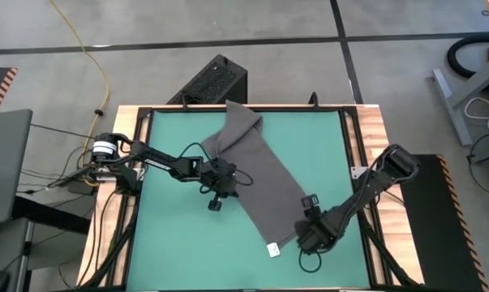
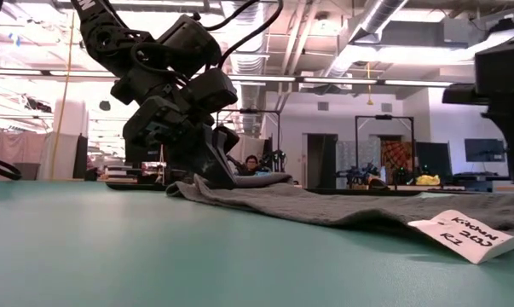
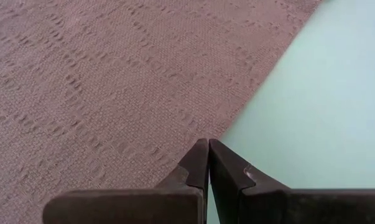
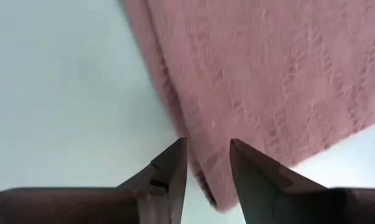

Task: Roll towel
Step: Fold the gray towel

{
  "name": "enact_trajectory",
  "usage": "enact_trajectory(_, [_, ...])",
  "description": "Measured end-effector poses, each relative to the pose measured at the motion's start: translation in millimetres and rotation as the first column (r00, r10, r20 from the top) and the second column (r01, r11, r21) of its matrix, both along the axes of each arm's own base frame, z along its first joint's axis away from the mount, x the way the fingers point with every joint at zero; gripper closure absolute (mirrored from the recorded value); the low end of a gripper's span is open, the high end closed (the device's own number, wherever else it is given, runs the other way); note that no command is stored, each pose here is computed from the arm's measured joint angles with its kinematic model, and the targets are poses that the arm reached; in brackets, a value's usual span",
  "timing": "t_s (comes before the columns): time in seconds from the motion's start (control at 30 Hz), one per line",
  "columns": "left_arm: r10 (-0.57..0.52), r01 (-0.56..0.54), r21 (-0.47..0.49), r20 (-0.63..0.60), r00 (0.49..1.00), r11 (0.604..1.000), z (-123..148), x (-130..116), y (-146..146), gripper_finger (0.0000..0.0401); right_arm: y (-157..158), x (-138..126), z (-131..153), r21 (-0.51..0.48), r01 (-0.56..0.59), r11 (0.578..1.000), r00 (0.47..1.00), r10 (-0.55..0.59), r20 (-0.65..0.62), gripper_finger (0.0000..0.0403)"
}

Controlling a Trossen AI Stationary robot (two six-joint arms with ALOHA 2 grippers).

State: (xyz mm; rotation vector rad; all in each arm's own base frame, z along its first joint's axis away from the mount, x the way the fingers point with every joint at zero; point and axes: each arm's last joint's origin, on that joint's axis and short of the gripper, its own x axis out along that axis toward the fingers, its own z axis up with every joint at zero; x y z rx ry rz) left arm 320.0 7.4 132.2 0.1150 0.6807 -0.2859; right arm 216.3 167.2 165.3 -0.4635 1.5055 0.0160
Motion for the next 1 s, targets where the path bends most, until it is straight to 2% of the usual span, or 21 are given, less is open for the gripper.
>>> enact_trajectory(0.4, [0.000, 0.000, -0.001, -0.008, 1.000, 1.000, -0.5, -0.5, 0.0, 0.0401, -0.4, -0.2, -2.7, 0.001, 0.002, 1.000, 1.000, -0.002, -0.004, 0.0293])
enact_trajectory(0.6, [0.000, 0.000, 0.000, -0.008, 1.000, 1.000, -0.5, -0.5, 0.0, 0.0401, -2.8, -3.6, -6.6, -0.009, 0.023, 1.000, 1.000, -0.023, -0.018, 0.0298])
enact_trajectory(0.7, [-0.002, 0.002, 0.002, -0.007, 1.000, 1.000, -0.5, -0.5, 0.0, 0.0401, -3.0, -3.8, -6.7, -0.011, 0.026, 1.000, 0.999, -0.026, -0.018, 0.0320])
enact_trajectory(0.87, [-0.002, 0.002, 0.002, -0.006, 1.000, 1.000, -0.5, -0.4, 0.0, 0.0401, -3.6, -4.5, -6.6, -0.018, 0.022, 1.000, 0.999, -0.022, -0.027, 0.0388])
enact_trajectory(1.0, [-0.003, 0.003, -0.003, 0.005, 1.000, 1.000, 1.0, 0.0, -0.1, 0.0401, -6.1, -7.1, -4.5, -0.050, 0.048, 0.998, 0.998, -0.050, -0.048, 0.0387])
